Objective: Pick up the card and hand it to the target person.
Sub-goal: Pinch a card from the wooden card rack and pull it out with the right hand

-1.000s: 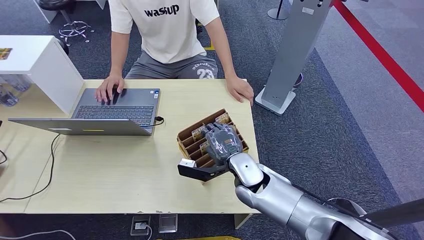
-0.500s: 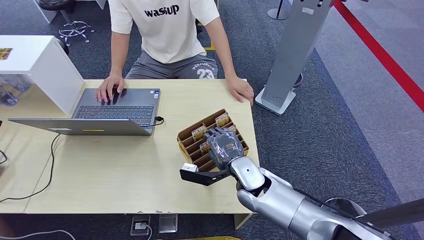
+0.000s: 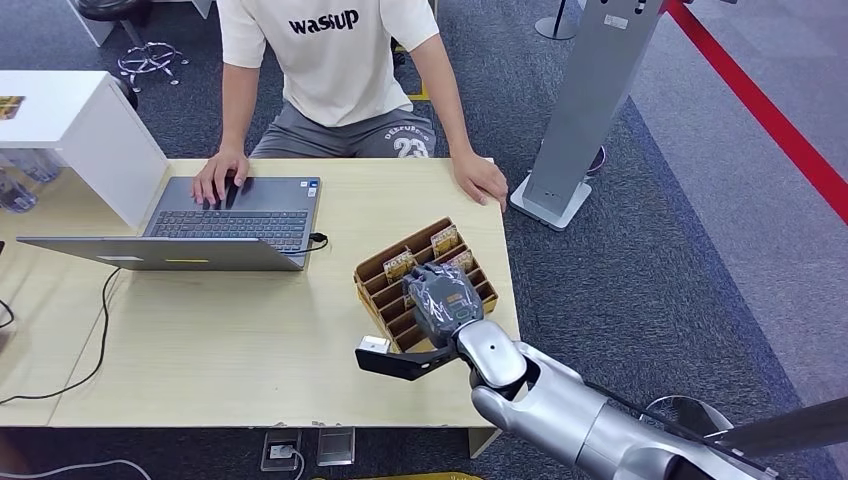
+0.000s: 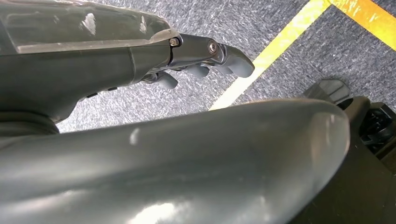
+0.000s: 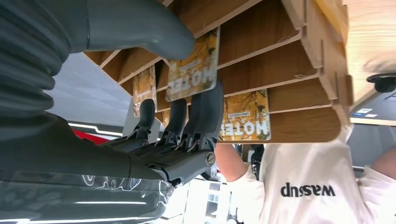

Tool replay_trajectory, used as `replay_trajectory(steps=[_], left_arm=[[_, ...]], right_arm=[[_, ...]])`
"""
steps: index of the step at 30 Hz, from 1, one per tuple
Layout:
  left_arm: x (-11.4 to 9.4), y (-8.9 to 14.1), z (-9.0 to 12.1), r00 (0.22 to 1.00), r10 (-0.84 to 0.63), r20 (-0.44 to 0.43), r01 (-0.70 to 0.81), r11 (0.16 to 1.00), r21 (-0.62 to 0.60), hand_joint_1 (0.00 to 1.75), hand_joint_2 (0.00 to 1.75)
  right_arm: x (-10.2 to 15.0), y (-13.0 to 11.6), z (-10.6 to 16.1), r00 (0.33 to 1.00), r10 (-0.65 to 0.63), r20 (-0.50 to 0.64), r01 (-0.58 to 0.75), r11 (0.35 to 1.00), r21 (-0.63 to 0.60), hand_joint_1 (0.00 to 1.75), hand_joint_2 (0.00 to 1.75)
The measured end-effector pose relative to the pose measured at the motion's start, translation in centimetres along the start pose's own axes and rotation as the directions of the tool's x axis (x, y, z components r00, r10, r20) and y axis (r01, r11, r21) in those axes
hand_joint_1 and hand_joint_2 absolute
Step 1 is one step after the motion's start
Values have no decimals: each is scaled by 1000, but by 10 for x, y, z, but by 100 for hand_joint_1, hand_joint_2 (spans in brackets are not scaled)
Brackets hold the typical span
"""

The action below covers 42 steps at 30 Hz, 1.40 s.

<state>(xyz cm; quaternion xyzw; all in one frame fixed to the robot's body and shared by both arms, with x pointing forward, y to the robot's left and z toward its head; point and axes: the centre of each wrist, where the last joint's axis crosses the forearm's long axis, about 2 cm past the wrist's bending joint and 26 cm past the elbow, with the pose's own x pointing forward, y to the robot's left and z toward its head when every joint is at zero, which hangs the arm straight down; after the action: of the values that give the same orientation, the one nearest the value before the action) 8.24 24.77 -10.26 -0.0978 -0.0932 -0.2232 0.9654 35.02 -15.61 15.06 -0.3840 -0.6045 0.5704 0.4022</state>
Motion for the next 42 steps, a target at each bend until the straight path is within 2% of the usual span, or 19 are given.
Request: replay_trajectory(steps=[3,5,42], left_arm=[[-1,1,0,1000,1,-1,-1,1000,1,0,0],[-1,1,0,1000,2,-2,-2,1000,1,0,0],[-7,-1,0,1000,21,10,-21,1000,-16,0,0]], right_arm=[[3,0,0,1000,-5,9,5,1000,-2,125,175],[4,-1,-1,1000,-7,12,7,1000,-4,132,175],[10,-5,-6,999,-39,23,38,999,10,133,175]])
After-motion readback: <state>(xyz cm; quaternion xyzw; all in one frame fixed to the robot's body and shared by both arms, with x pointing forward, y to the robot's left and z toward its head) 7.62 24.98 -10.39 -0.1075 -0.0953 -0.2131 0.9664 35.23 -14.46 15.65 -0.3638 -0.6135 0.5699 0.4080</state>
